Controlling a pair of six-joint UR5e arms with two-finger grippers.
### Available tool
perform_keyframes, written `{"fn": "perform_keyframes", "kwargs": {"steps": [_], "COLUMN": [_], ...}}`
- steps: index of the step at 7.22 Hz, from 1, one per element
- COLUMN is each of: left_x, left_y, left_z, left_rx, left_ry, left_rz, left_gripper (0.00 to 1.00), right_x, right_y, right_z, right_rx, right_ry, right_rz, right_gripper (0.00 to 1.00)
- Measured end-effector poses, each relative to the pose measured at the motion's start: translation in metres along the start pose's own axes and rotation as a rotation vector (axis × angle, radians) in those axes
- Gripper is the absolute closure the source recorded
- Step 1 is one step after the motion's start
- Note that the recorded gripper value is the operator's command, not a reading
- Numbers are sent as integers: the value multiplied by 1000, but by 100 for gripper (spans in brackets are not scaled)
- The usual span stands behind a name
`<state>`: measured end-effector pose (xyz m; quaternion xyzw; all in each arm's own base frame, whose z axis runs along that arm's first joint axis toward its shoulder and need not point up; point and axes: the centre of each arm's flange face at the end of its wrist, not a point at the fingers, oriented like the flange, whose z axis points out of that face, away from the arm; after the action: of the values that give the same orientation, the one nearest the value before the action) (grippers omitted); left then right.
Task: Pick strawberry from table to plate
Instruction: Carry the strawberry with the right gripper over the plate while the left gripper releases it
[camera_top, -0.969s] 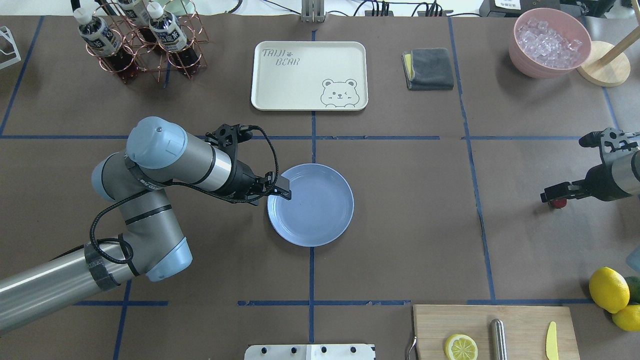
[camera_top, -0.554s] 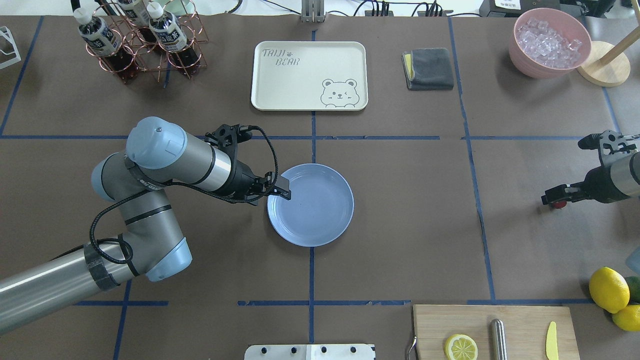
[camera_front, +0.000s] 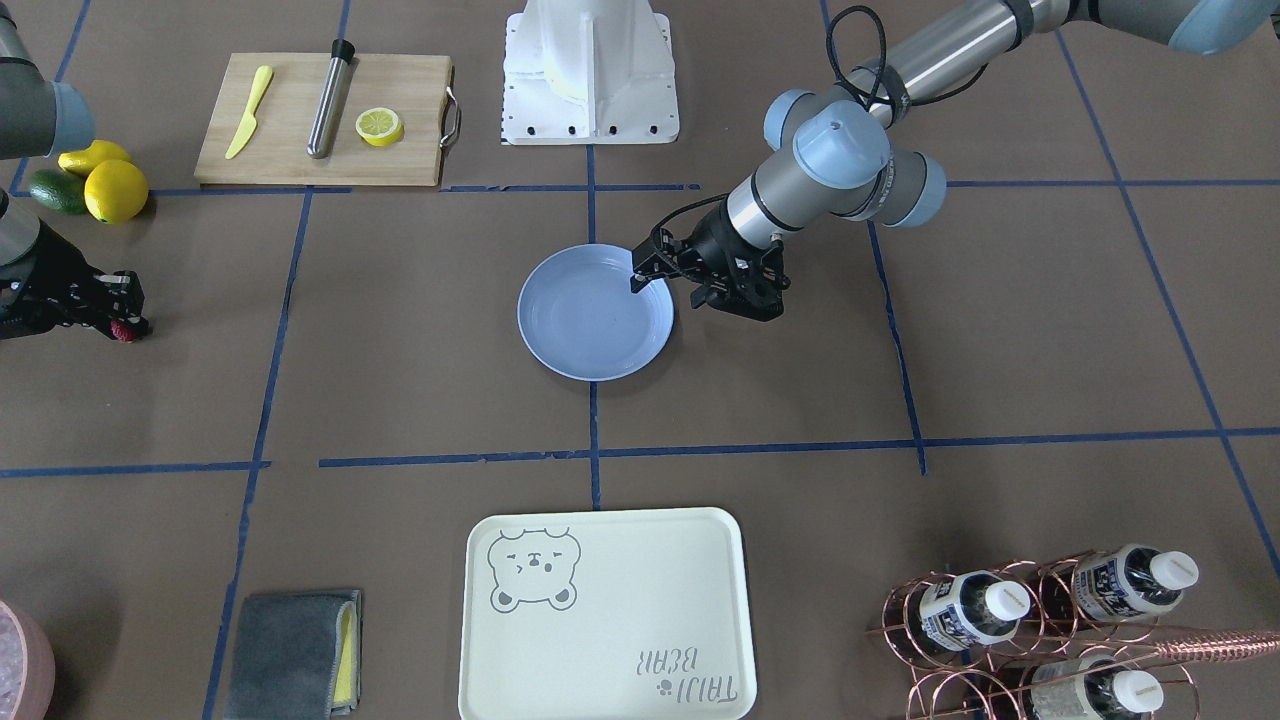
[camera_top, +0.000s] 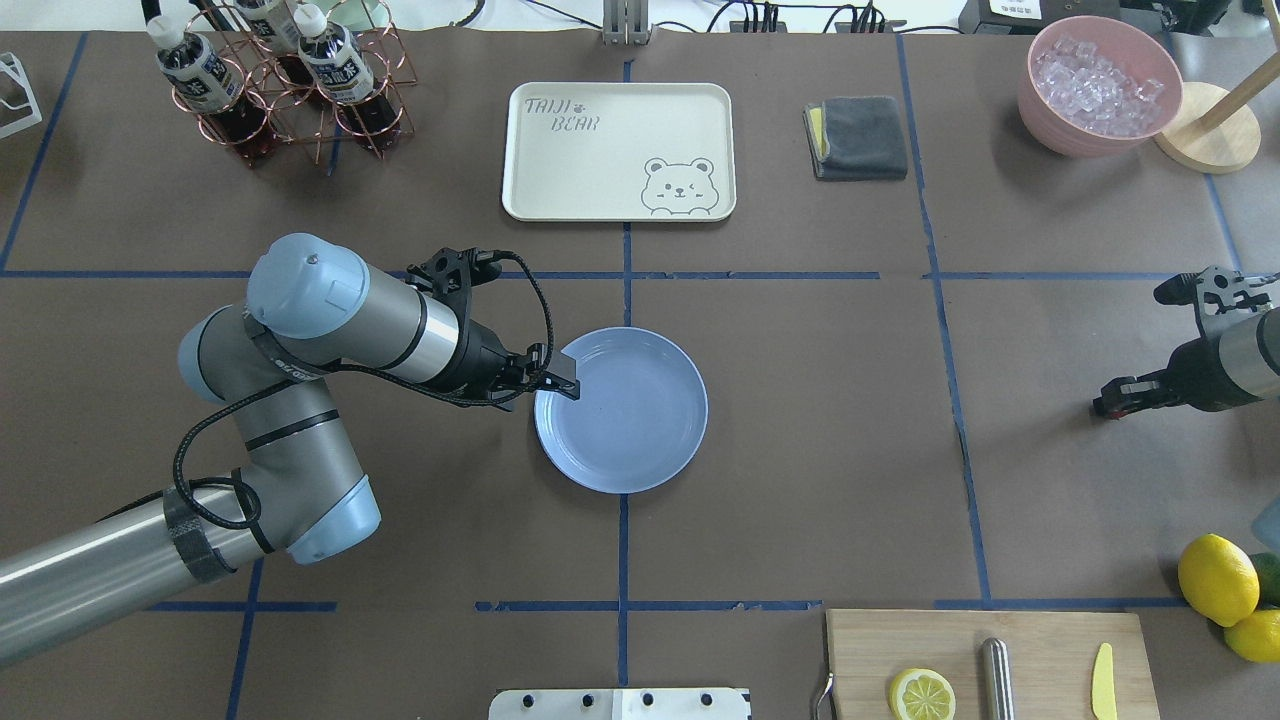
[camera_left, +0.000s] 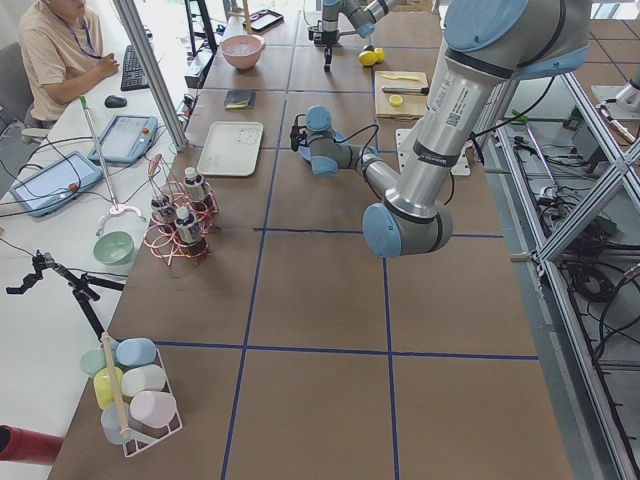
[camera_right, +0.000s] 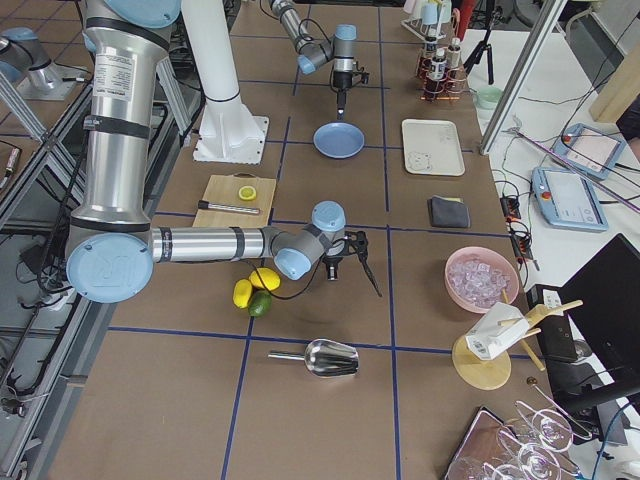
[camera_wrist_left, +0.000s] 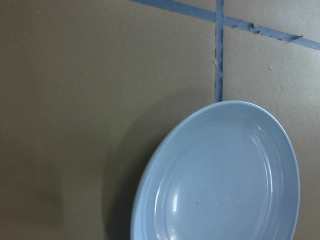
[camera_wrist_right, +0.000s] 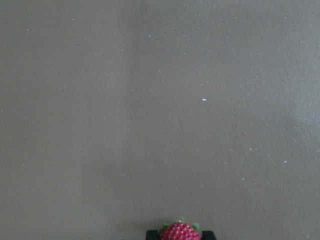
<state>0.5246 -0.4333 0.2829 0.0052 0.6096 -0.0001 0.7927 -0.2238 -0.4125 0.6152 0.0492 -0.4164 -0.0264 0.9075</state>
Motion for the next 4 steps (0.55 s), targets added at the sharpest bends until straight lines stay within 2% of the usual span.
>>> {"fn": "perform_keyframes", "kwargs": {"steps": [2, 4], "left_x": [1, 4], "left_y": [0, 2], "left_z": [-1, -6], "left_rx": [0, 3], "left_ry": [2, 11], "left_rz": [1, 7], "left_gripper": [6, 6], "right_x": [-38, -124], "right_y": [-10, -35], "right_z": [-27, -69], "right_rx": [16, 26], "right_ry": [-22, -43], "right_rz": [-17, 33], "right_gripper": [100, 100]}}
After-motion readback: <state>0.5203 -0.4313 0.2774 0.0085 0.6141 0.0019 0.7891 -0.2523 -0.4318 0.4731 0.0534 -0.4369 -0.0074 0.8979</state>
